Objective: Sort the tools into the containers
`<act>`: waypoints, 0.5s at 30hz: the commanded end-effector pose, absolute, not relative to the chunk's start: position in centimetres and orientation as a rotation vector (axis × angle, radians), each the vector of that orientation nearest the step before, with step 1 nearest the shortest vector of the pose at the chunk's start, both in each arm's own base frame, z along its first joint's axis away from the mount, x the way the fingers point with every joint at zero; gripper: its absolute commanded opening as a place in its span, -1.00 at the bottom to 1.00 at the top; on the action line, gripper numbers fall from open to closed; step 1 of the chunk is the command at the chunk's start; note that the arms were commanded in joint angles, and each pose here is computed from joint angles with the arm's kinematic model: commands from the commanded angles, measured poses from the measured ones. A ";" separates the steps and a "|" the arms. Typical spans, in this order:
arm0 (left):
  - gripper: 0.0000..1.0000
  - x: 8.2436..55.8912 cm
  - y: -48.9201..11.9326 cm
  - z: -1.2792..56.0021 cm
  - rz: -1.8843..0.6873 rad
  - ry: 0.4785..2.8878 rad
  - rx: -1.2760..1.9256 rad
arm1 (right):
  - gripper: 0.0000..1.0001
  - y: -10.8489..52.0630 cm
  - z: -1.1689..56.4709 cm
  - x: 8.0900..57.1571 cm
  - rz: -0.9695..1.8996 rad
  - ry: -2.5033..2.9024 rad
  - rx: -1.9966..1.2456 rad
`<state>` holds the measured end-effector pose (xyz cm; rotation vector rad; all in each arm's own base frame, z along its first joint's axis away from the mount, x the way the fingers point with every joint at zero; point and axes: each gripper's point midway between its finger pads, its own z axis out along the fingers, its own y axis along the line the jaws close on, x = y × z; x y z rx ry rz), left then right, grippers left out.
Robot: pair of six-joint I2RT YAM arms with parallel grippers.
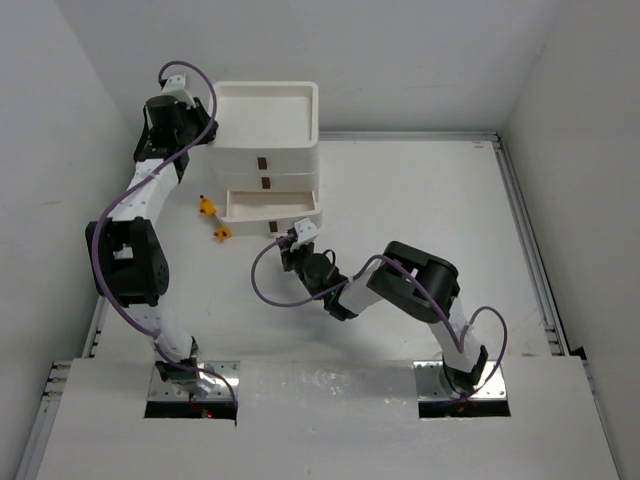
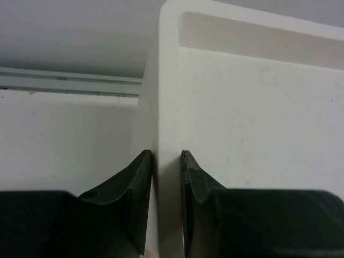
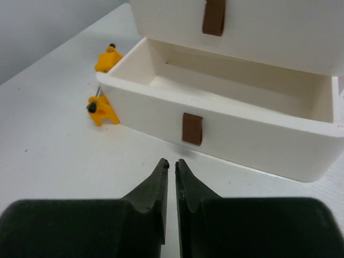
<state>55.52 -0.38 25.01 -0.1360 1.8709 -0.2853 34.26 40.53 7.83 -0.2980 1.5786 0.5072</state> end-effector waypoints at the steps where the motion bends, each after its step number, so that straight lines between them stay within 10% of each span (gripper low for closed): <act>1: -0.61 54.7 -1.1 22.6 -0.315 1.979 -0.127 | -0.80 41.3 12.3 32.6 0.594 1.457 -0.313; 10: 0.74 52.7 -1.0 27.7 -0.288 1.922 -0.077 | 0.07 38.4 14.3 30.3 0.557 1.486 -0.339; 15: 0.76 50.0 0.2 32.7 -0.161 1.800 0.136 | 0.25 37.2 13.7 29.0 0.532 1.588 -0.490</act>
